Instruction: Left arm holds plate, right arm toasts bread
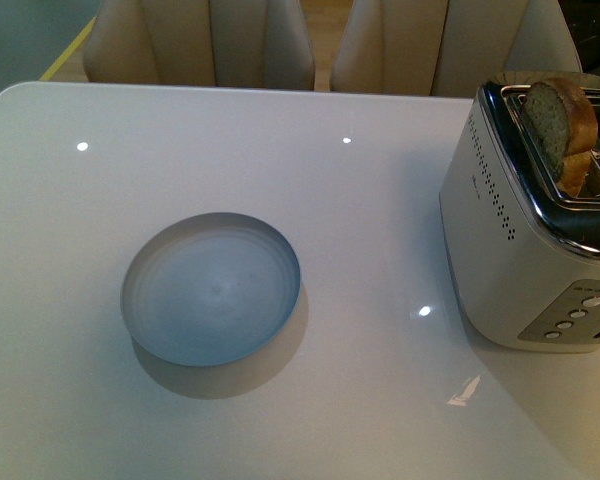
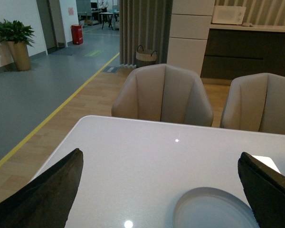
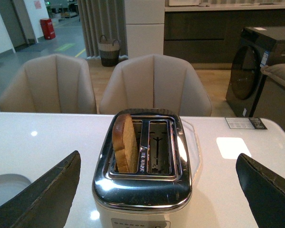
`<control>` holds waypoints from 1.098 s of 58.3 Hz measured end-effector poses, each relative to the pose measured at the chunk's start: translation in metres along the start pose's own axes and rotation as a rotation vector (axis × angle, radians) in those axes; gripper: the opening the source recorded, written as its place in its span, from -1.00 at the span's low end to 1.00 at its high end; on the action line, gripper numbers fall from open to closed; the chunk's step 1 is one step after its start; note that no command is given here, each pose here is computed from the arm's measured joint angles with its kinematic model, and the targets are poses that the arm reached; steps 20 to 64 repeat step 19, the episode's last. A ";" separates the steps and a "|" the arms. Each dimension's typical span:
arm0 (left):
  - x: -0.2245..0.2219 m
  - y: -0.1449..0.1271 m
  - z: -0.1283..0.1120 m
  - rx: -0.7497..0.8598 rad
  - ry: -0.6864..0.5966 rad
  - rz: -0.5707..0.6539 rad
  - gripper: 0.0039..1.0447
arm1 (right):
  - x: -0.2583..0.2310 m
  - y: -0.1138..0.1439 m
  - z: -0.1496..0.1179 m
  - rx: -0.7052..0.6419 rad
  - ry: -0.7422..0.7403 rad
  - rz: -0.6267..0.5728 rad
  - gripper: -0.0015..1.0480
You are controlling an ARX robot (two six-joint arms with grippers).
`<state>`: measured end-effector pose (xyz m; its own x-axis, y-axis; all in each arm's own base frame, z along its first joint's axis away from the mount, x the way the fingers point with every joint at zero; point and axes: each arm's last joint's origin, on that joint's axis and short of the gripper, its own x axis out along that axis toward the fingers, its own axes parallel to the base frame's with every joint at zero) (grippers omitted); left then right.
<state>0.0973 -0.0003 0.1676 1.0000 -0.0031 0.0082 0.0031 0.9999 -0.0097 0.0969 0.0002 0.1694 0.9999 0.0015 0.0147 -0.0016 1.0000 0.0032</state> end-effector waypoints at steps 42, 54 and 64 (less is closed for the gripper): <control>0.000 0.000 0.000 0.000 0.000 0.000 0.87 | 0.000 0.000 0.000 0.000 0.000 0.000 0.83; 0.000 0.000 0.000 0.000 0.000 0.000 0.87 | 0.000 0.000 0.000 0.000 0.000 0.000 0.83; 0.000 0.000 0.000 0.000 0.000 0.000 0.87 | 0.000 0.000 0.000 0.000 0.000 0.000 0.83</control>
